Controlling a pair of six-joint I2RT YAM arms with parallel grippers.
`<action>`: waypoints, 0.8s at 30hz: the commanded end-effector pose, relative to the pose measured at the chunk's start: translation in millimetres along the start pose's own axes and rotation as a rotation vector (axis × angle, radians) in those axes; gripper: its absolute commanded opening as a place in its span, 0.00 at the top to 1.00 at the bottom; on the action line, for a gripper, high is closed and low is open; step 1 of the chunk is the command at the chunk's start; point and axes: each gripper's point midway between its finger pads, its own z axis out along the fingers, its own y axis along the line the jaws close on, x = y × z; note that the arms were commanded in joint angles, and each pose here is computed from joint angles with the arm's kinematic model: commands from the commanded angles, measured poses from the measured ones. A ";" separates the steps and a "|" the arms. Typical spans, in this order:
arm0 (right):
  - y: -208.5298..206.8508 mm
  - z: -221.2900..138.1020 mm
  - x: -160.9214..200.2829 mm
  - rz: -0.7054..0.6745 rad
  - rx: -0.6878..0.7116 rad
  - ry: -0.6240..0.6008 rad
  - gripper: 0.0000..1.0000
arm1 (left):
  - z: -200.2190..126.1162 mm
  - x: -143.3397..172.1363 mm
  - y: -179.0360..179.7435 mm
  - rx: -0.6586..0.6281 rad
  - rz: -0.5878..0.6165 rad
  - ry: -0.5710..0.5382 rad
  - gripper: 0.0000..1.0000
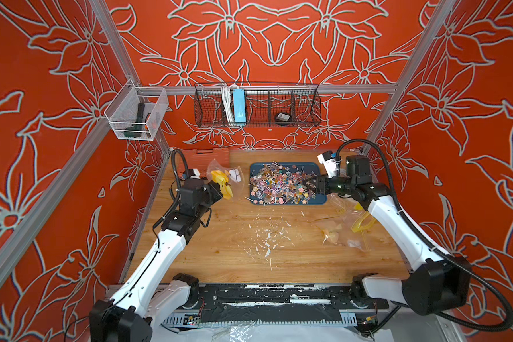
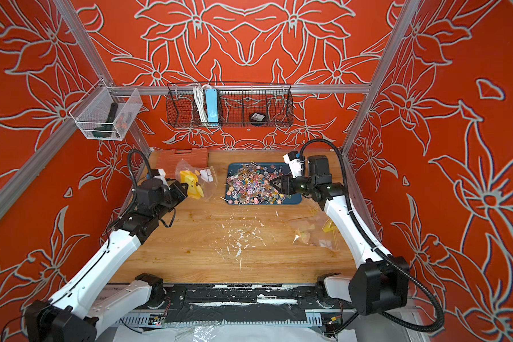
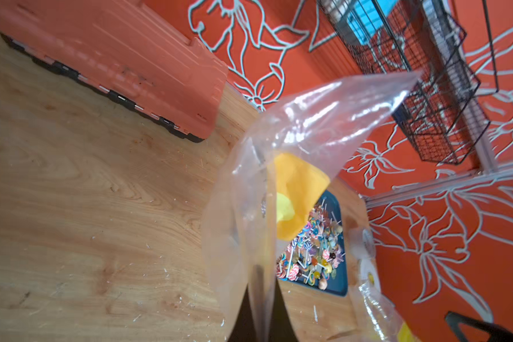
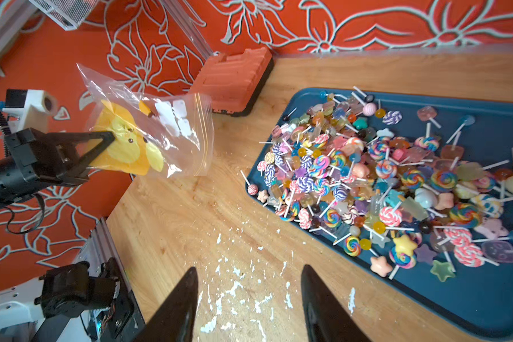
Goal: Pour candies out of the ziploc bag
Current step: Place the ziploc bag at the center of the board.
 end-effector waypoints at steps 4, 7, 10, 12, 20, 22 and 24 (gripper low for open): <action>0.4 4.1 16.3 -0.035 0.029 0.099 0.44 | 29.4 23.9 37.3 0.077 -0.352 0.061 1.00; 2.0 5.1 17.5 -0.041 0.027 0.115 0.44 | 33.0 27.0 49.8 0.078 -0.410 0.025 1.00; 2.9 8.9 19.9 -0.044 0.018 0.131 0.44 | 31.3 25.4 64.2 0.080 -0.474 -0.027 1.00; 3.2 11.6 20.6 -0.044 0.011 0.139 0.44 | 30.9 28.0 73.4 0.077 -0.513 -0.039 1.00; 3.0 20.5 26.2 -0.040 -0.009 0.166 0.44 | 26.7 29.8 105.0 -0.052 -0.498 -0.099 0.79; 2.8 21.3 27.0 -0.041 -0.010 0.170 0.44 | 26.4 31.6 110.4 -0.076 -0.489 -0.100 0.59; 2.4 21.6 27.9 -0.040 -0.009 0.172 0.43 | 27.4 35.8 114.6 -0.094 -0.478 -0.087 0.38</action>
